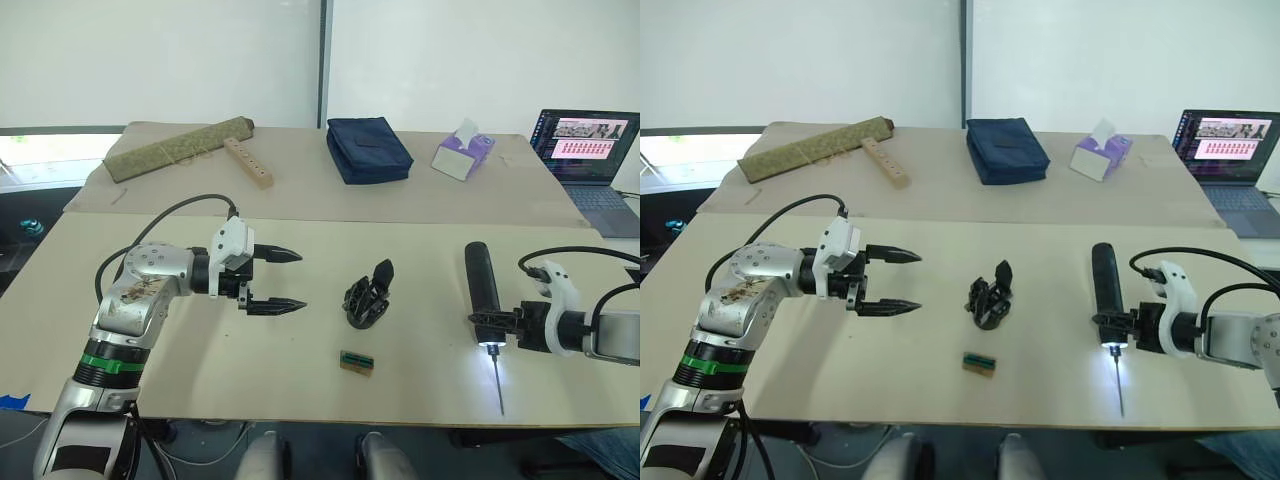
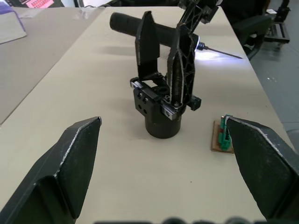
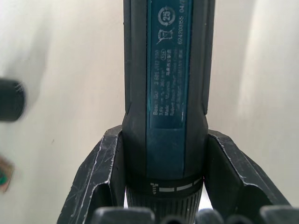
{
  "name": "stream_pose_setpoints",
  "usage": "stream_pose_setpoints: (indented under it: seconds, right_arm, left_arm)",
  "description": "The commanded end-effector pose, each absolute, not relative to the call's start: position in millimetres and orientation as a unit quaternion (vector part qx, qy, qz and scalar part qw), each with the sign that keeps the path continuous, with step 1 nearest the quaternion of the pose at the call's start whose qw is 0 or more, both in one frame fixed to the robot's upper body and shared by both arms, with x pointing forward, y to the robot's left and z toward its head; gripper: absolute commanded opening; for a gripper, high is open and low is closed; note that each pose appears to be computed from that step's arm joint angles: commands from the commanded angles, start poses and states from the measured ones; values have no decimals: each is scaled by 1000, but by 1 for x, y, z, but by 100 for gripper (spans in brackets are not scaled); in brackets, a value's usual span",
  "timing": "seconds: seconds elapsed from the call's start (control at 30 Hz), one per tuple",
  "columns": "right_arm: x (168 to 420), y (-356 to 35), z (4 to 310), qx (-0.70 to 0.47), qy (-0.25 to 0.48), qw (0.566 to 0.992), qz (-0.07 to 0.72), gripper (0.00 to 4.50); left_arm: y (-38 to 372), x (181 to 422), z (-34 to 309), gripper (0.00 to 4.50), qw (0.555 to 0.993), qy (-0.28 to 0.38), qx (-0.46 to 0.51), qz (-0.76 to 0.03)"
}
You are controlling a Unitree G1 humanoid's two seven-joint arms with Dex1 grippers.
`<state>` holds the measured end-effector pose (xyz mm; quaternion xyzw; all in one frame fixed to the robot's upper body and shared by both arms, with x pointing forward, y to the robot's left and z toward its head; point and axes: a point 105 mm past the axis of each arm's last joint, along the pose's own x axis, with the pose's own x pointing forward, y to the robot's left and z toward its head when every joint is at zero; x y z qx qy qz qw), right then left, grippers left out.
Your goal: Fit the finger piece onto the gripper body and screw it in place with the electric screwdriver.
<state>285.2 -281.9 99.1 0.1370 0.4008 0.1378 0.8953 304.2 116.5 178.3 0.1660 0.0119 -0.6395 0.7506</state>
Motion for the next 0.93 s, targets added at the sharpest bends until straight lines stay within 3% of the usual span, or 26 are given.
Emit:
stream_pose_setpoints:
  seconds: [0.03, 0.2, 0.3, 0.4, 0.57, 0.73, 0.93]
  right_arm:
    - [292, -295, 105, 101, 373, 916, 107, 298]
    - [288, -293, 110, 75, 357, 923, 118, 444]
    - [284, -293, 137, -20, 301, 942, 144, 444]
    - [266, -299, 173, -130, 265, 940, 173, 444]
    - [226, -288, 217, -62, 245, 928, 274, 444]
    - [194, -326, 225, -134, 275, 907, 288, 444]
    - [184, -366, 229, -268, 273, 879, 283, 444]
  left_arm:
    - [111, 307, 187, 450, 749, -10, 178, -638]
    - [106, 310, 188, 450, 747, -12, 173, -642]
    - [111, 312, 186, 450, 747, 8, 170, -642]
    - [131, 301, 178, 450, 719, 75, 180, -667]
    - [170, 291, 193, 450, 705, 143, 159, -677]
    - [202, 288, 203, 450, 714, 178, 184, -651]
    - [221, 290, 209, 450, 733, 185, 172, -632]
